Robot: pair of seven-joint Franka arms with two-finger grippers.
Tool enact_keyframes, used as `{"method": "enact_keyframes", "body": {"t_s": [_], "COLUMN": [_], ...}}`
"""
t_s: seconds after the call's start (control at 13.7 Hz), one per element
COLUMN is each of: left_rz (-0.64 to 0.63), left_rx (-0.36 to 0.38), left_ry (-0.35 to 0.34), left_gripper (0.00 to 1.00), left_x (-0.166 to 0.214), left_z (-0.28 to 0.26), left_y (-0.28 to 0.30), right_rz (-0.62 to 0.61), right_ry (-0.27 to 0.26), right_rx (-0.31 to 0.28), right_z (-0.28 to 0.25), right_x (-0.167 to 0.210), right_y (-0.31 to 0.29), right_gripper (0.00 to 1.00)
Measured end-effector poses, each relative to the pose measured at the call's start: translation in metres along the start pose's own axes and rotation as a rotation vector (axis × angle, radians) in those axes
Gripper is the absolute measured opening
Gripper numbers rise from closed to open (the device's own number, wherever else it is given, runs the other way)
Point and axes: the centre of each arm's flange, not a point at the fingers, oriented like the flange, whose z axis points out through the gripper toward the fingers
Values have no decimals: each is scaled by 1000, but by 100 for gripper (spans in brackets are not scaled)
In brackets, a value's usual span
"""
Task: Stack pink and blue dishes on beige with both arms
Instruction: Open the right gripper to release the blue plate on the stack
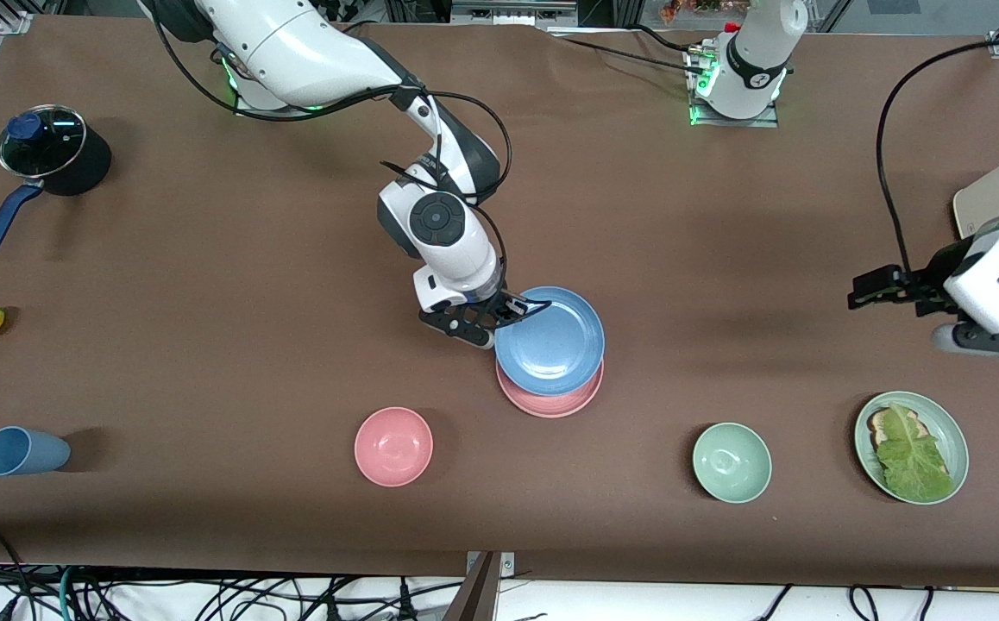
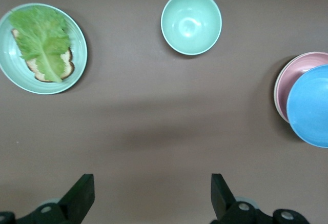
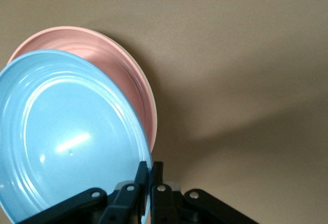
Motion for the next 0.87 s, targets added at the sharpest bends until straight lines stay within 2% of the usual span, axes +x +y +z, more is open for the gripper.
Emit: {"method": "enact_keyframes", "body": {"t_s": [0.44,0.66,0.73,0.87], "left_rz": [-2,-2,-1,0], "left_rx": [7,2,1,1], "left_ry": [-21,-113,-120,-121], "left_gripper": [100,100,100,100], "left_x": [-33,-44,-44,-45], "left_z": [-42,-34,-33,-33], "left_y": [7,8,9,9], "right_rz": [15,16,16,17], "right_ry": [20,21,22,26], "right_rx": [30,33,35,37], "right_z": [23,24,23,21], "right_x": [11,11,12,14], "right_y": [3,3,2,2], "right_gripper": [5,5,11,30]}}
